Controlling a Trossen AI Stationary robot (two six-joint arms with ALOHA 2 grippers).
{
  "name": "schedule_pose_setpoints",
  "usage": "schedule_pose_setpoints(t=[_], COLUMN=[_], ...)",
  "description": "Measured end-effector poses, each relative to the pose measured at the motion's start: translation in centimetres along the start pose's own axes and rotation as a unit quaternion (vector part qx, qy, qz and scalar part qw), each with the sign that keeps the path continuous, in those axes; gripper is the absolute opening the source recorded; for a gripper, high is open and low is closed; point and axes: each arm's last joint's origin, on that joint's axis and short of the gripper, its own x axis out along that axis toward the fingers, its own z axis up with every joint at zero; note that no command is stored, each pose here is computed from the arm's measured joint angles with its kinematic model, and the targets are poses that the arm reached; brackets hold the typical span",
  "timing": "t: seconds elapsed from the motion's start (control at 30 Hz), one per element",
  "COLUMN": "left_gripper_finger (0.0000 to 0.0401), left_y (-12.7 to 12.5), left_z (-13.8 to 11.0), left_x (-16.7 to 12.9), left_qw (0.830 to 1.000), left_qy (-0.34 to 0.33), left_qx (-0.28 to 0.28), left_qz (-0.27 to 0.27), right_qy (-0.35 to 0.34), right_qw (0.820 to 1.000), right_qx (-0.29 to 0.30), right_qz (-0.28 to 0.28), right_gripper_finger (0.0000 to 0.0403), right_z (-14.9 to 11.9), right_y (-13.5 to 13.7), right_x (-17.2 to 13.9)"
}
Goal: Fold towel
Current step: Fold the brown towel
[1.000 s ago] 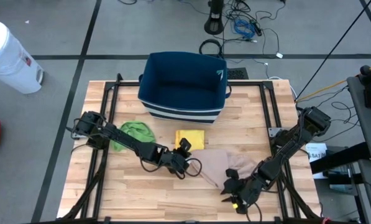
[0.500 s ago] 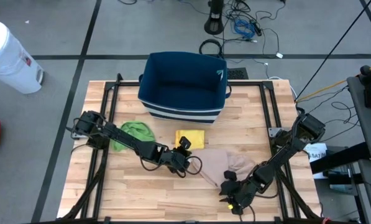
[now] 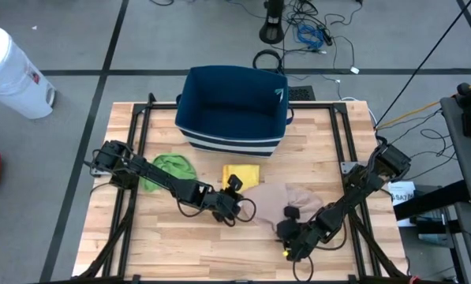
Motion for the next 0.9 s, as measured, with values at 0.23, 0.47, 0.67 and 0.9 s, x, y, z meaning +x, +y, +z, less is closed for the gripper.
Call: schedule_pose_setpoints(t=[0.23,0.47,0.67,0.9], left_gripper_finger=[0.0000,0.0000,0.0000,0.0000], left_y=[-0.1,-0.2,-0.2,-0.3], left_z=[0.3,0.6,0.9,1.0], left_x=[-0.1,-0.2,-0.2,-0.3], left_qw=[1.000,0.999,0.998,0.997], left_qy=[-0.023,-0.033,-0.061,-0.066], left_qx=[-0.011,-0.010,-0.017,-0.015], left_qz=[-0.016,-0.016,-0.030,-0.036], right_qy=[0.008,0.012,0.021,0.018], right_qw=[0.999,0.997,0.996,0.995], right_qx=[-0.027,-0.046,-0.044,-0.047], right_qz=[-0.042,-0.060,-0.079,-0.090], right_gripper_finger=[0.0111,0.0111,0.0106,0.0012], right_z=[0.3,0.7,0.6,0.6], right_y=[-1.1,-1.9,-2.5,-2.7], right_x=[0.5,1.2,2.5,2.8])
